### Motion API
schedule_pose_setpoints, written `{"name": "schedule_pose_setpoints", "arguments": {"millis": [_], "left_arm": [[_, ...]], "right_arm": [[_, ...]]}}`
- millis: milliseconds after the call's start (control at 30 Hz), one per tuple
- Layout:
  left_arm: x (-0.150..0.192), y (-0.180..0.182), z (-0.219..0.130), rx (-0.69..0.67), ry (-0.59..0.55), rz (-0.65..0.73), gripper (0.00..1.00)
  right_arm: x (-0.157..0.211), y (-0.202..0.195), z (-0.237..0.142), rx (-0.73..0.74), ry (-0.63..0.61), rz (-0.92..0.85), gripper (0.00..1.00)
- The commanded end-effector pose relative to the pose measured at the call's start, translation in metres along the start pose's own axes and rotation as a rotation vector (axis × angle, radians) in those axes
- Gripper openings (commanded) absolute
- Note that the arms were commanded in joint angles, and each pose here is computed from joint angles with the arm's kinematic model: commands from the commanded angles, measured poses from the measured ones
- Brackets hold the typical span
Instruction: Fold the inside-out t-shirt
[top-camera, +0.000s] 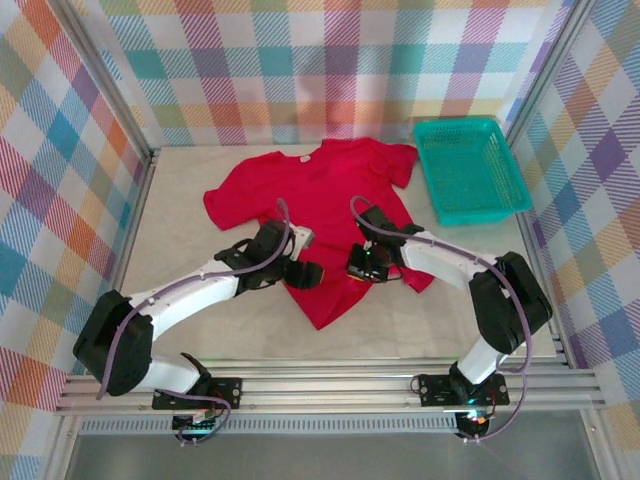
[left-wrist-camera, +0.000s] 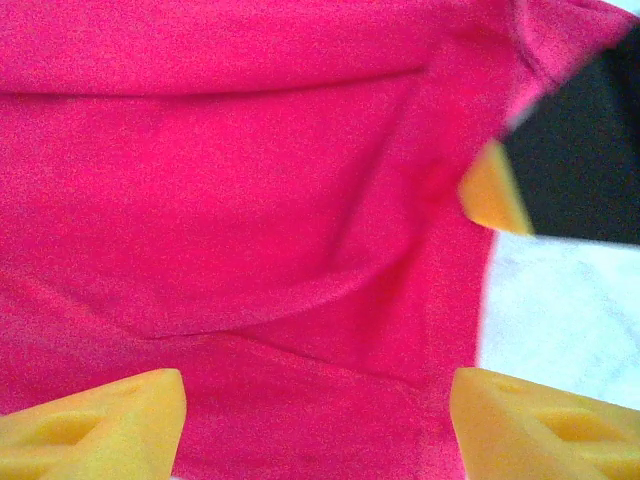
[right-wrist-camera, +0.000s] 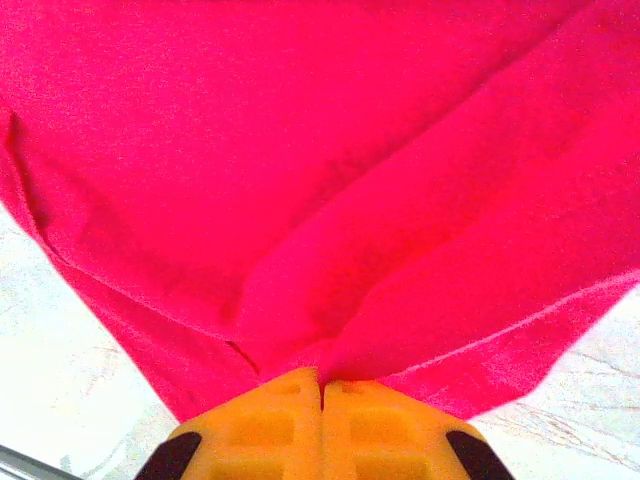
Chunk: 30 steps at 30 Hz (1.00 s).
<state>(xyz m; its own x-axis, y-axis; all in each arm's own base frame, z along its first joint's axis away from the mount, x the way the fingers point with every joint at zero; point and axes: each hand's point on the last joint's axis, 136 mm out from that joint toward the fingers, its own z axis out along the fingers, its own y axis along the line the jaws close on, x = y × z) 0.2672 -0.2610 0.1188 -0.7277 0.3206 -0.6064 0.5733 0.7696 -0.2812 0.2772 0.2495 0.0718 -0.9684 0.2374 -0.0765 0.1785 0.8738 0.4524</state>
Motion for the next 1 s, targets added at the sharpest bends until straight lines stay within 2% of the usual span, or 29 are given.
{"name": "schedule_pose_setpoints", "arguments": {"millis": [0, 167, 300, 533, 767, 867, 967], "left_arm": [[-0.005, -0.038, -0.006, 0.156, -0.033, 0.161, 0.74], [0.002, -0.055, 0.001, 0.225, -0.025, 0.189, 0.78], [0.012, -0.06, 0.018, 0.221, 0.007, 0.188, 0.79], [0.03, -0.045, 0.057, 0.057, 0.033, 0.194, 0.8], [0.021, -0.039, 0.067, -0.005, -0.01, 0.174, 0.78], [0.022, -0.037, 0.073, -0.029, 0.014, 0.163, 0.76], [0.023, -0.035, 0.079, -0.05, 0.037, 0.153, 0.68]], "right_arm": [[-0.008, 0.0, -0.009, -0.004, -0.007, 0.003, 0.0], [-0.019, 0.014, -0.011, -0.038, -0.015, 0.002, 0.0], [-0.025, 0.022, -0.012, -0.053, -0.018, 0.002, 0.0], [-0.029, 0.028, -0.014, -0.063, -0.013, -0.001, 0.0], [-0.029, 0.028, -0.013, -0.062, -0.011, 0.0, 0.0], [-0.029, 0.028, -0.014, -0.064, -0.011, 0.001, 0.0], [-0.028, 0.027, -0.013, -0.062, -0.01, 0.001, 0.0]]}}
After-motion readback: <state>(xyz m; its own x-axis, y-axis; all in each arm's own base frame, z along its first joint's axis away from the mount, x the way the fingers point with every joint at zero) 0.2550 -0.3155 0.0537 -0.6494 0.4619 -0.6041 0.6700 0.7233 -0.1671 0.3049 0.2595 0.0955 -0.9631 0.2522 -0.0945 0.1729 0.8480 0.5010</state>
